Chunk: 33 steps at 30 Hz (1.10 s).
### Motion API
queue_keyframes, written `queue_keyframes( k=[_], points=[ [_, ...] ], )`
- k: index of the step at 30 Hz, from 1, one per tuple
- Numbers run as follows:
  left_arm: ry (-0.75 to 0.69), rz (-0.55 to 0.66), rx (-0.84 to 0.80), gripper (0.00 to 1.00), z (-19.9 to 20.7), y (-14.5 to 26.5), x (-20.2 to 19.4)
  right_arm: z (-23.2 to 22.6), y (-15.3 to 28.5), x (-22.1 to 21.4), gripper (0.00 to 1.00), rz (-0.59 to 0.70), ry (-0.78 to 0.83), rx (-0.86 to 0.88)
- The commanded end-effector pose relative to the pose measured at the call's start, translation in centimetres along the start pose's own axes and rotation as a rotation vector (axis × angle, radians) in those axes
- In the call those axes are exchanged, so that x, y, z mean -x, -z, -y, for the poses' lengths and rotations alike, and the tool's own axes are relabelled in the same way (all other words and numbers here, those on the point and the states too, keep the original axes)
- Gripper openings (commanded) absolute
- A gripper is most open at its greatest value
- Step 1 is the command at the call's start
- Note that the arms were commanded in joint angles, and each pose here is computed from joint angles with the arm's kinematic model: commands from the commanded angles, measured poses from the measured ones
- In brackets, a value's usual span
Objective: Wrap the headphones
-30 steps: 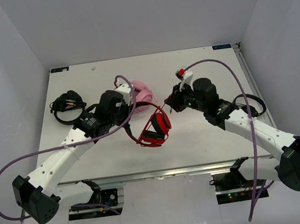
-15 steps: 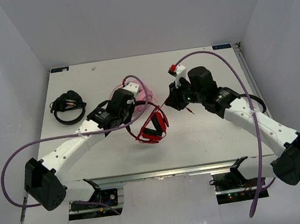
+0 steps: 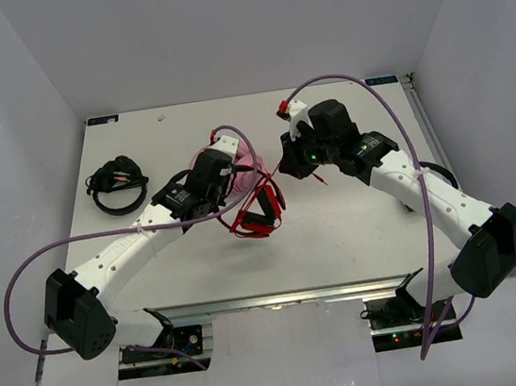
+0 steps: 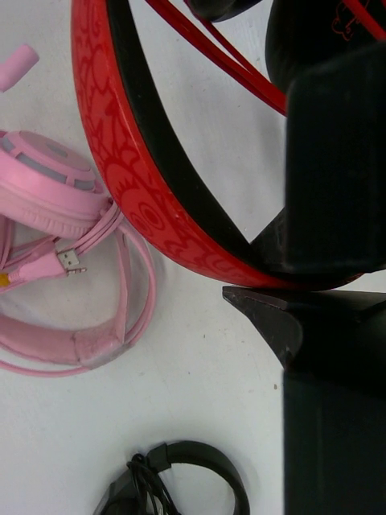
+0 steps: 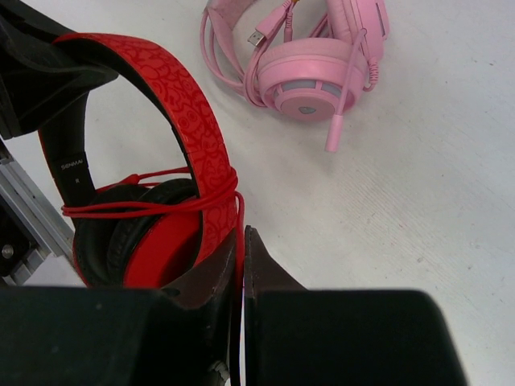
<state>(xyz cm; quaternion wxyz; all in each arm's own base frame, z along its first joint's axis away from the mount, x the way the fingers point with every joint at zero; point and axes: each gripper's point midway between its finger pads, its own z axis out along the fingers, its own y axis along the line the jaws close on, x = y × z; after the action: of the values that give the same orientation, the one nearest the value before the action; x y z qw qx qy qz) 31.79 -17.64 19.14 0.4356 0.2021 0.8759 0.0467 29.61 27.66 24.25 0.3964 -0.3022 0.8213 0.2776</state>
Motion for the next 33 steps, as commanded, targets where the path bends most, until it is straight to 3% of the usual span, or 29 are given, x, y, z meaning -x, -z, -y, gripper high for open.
queue_keyframes(
  k=[1, 8, 16, 24, 33],
  points=[
    [0.025, 0.023, 0.141, 0.0, -2.0, -0.4, 1.1, -0.8, 1.4, 4.2, 0.08, 0.106, 0.004, 0.02],
    [0.107, -0.002, 0.276, 0.0, -2.9, -1.9, 1.8, -1.8, 1.3, 5.2, 0.08, 0.12, -0.03, 0.05],
    [0.228, -0.06, 0.324, 0.0, -0.7, -3.3, 1.5, -3.6, -1.1, 3.0, 0.08, 0.103, -0.069, 0.067],
    [0.525, -0.162, 0.347, 0.0, 1.6, -4.3, -1.8, -3.8, -3.4, -1.0, 0.08, 0.078, -0.149, -0.026],
    [0.781, -0.205, 0.291, 0.0, 3.6, -3.2, -2.3, -2.9, -4.7, -4.6, 0.08, 0.04, -0.159, -0.221]
  ],
)
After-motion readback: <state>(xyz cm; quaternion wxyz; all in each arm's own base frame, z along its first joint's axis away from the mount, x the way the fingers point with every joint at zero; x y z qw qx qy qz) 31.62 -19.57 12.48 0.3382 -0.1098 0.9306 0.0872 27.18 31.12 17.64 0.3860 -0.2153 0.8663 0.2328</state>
